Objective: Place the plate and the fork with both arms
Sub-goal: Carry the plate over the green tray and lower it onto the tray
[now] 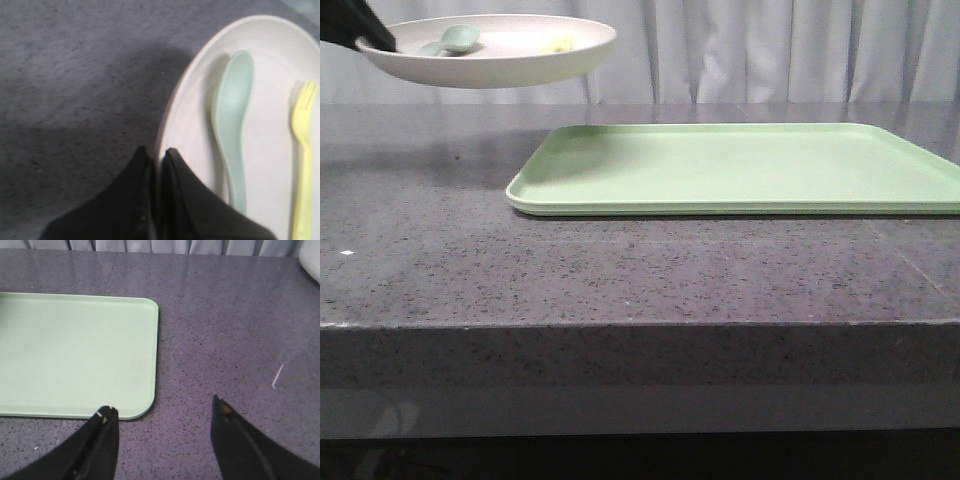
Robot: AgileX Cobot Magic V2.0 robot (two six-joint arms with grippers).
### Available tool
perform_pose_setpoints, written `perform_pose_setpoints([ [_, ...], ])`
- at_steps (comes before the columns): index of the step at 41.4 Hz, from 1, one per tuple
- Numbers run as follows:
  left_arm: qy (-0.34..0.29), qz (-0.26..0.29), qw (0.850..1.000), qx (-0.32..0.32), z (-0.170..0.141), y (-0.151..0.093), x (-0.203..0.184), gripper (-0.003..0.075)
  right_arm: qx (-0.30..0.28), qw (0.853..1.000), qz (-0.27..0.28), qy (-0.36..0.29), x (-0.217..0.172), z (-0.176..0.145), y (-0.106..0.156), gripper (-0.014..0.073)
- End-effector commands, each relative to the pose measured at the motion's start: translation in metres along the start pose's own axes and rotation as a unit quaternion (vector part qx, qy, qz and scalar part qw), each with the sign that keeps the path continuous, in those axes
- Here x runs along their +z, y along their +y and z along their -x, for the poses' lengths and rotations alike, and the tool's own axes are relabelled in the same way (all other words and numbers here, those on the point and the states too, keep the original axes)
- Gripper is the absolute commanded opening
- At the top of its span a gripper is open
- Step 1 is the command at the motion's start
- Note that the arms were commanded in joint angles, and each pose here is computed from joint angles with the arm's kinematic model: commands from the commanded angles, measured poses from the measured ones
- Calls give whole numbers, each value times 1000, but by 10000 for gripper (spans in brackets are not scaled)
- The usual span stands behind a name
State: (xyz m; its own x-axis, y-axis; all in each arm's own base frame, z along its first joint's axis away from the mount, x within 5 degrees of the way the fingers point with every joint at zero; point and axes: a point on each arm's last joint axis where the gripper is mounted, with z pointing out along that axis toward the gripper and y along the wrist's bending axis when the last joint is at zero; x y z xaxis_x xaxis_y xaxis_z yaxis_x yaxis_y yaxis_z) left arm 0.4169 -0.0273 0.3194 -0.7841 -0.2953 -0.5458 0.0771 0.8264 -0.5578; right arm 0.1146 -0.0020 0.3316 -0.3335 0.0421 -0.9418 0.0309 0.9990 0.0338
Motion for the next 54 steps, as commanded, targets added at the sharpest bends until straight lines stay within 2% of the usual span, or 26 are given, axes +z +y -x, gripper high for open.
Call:
perform_pose_setpoints([
  [1,-56,-43,997,-10,8,-48,-19,-20,-10,999,-1,-50,-4,17,0,438],
  [12,-16,-57,998,4,-22,-92,22,-20,-10,999,-1,-50,-4,17,0,438],
  [27,11,-74,997,-11,-62,-131,80,-20,-10,999,-1,-50,-4,17,0,438],
  [40,12,-66,998,-19,-85,-142,116,-20,-10,999,-1,-50,-4,17,0,438],
  [54,20,-63,998,-18,-87,-141,118,0,-10,999,-1,-50,-4,17,0,438],
])
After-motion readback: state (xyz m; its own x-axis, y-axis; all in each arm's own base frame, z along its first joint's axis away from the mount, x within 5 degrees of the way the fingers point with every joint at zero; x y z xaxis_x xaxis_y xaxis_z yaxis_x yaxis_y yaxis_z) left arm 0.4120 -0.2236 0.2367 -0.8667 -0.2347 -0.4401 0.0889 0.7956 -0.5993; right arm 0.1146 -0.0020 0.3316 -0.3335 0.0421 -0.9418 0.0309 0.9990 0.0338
